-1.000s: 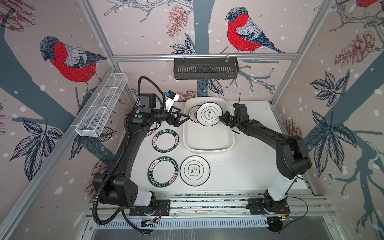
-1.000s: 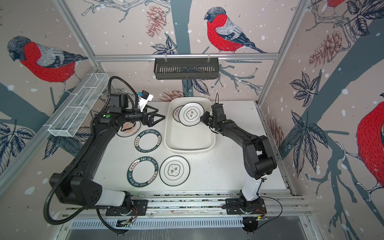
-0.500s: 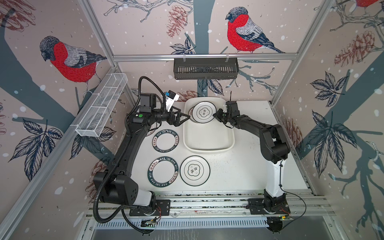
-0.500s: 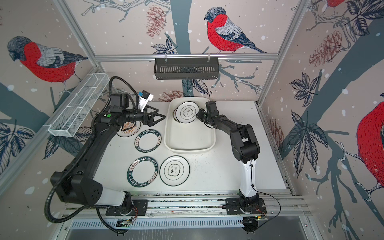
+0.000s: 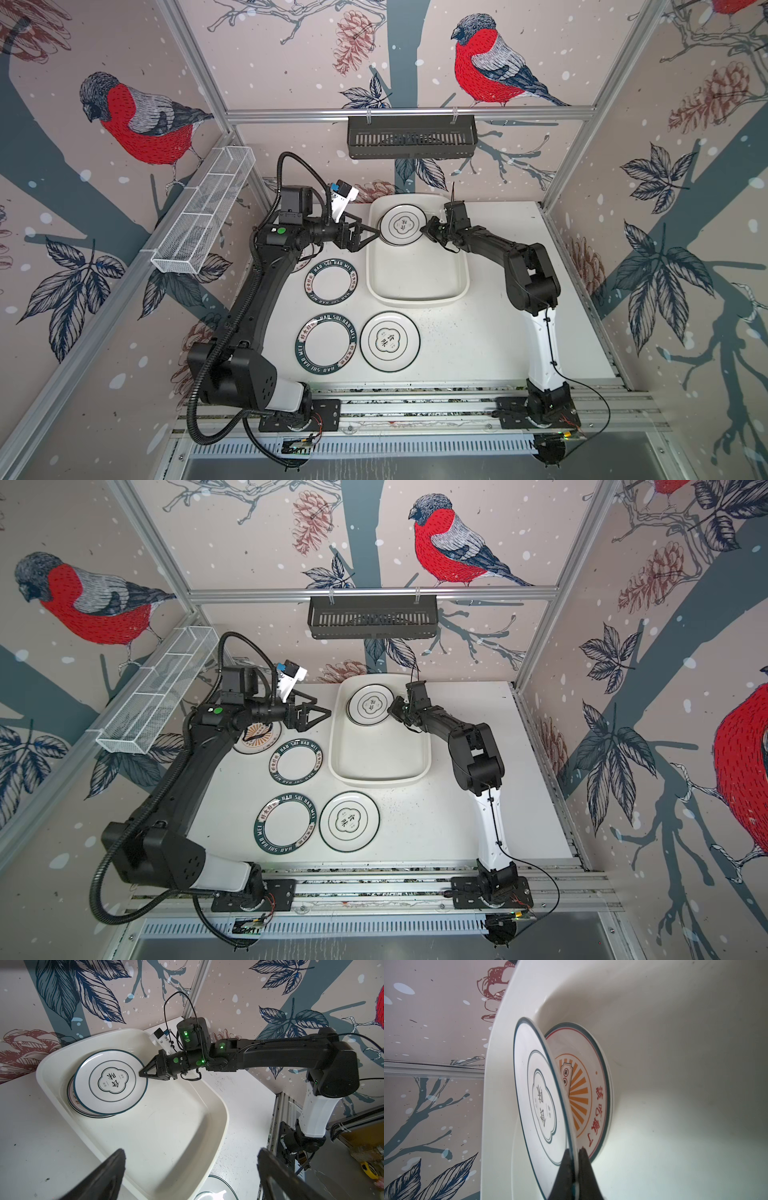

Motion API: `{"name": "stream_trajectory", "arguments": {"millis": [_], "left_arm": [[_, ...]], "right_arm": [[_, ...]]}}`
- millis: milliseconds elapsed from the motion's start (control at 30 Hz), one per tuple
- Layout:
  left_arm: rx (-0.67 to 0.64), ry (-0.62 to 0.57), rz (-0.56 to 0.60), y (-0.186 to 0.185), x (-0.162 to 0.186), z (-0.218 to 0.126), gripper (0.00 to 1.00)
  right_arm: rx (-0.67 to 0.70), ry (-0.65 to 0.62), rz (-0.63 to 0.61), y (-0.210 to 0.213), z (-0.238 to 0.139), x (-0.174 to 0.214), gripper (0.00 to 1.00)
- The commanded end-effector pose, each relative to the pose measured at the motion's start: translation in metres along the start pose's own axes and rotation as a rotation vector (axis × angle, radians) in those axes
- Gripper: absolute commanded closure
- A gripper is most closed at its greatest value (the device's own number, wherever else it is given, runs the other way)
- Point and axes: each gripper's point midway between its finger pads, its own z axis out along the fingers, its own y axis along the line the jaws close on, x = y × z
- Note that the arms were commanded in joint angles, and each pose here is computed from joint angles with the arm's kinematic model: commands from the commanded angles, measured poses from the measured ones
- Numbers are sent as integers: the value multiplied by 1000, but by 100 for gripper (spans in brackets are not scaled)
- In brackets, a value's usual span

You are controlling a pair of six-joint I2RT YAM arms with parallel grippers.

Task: Place the plates into the plastic bin on the countertop
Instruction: 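Lower the plate onto the orange plates in the bin with the right gripper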

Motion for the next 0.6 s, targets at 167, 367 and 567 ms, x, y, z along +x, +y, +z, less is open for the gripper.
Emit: {"name": "stream_trajectory", "arguments": {"millis": [167,367,567], "left_arm": [[9,-9,23,-1,-5,1,2],[0,-4,29,2,-4,1,2],[-1,-4,32,2,-4,1,2]], "right_arm": [[-28,11,22,2,11,-3,91],[-28,24,30,1,17,-1,87],[-15,26,33,-1,18,-4,81]]}}
